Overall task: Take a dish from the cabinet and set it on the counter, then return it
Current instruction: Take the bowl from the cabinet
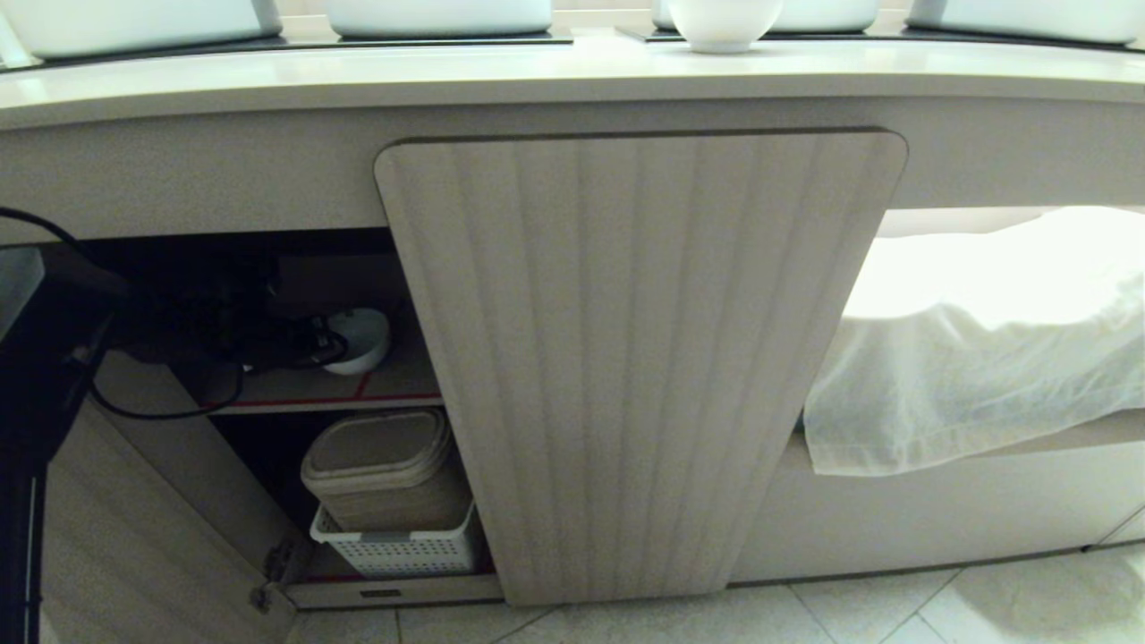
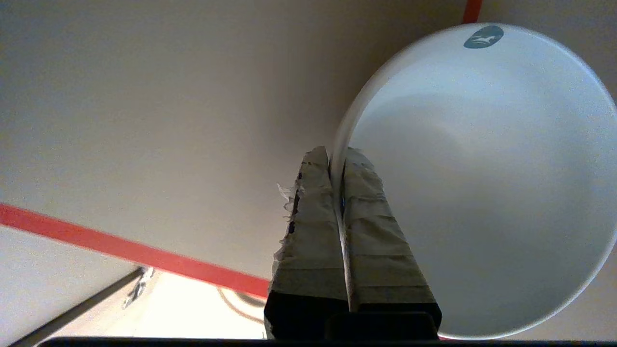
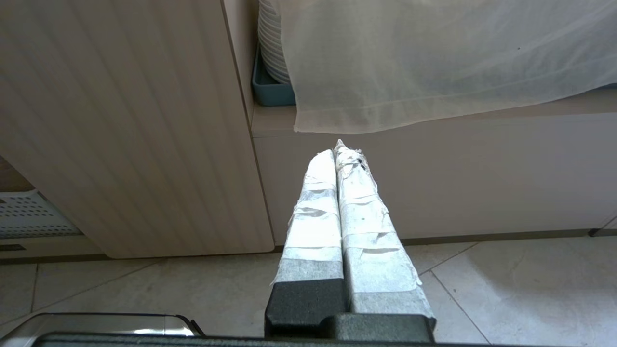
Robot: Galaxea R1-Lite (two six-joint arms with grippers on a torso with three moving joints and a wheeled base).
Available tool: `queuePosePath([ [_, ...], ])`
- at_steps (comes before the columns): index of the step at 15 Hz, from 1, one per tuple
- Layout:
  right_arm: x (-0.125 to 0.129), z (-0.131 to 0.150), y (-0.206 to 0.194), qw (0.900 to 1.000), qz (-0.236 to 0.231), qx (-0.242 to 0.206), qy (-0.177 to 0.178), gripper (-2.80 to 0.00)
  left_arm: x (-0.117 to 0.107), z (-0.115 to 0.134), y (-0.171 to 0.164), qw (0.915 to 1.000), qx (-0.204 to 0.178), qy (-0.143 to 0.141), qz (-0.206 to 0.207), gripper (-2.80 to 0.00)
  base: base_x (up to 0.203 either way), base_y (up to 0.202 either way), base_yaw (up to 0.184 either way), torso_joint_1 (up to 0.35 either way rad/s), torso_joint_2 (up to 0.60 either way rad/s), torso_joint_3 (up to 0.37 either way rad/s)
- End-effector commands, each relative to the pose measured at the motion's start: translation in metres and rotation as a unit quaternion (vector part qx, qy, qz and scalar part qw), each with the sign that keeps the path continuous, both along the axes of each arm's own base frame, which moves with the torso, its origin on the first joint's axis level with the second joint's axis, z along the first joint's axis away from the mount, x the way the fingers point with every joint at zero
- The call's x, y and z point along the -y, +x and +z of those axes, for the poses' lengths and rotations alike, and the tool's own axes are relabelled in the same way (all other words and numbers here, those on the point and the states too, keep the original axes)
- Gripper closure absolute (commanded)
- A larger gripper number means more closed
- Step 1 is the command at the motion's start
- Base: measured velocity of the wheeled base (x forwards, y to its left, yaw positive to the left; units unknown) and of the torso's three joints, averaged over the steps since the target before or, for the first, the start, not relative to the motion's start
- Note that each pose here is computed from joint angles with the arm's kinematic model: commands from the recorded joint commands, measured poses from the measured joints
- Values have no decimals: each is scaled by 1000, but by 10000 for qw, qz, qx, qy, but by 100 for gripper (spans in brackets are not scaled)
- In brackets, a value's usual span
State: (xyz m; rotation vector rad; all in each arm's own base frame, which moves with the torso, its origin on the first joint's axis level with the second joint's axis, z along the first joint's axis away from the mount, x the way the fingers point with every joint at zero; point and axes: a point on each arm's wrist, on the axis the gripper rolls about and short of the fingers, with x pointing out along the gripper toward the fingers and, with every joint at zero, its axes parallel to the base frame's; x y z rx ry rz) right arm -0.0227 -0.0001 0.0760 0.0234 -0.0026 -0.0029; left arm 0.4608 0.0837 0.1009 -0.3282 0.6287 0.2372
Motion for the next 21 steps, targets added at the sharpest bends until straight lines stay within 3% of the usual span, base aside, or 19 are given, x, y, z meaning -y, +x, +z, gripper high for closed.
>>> queuePosePath([
  [1, 0, 0, 0, 10000, 0, 3, -1, 0, 0, 4, -4, 10000, 16, -7, 14, 0, 0, 0, 0, 0, 0, 0],
  [21, 0, 0, 0, 10000, 0, 4, 5, 0, 14, 9, -44, 9985, -305, -426, 151, 0, 0, 0, 0, 0, 0, 0],
])
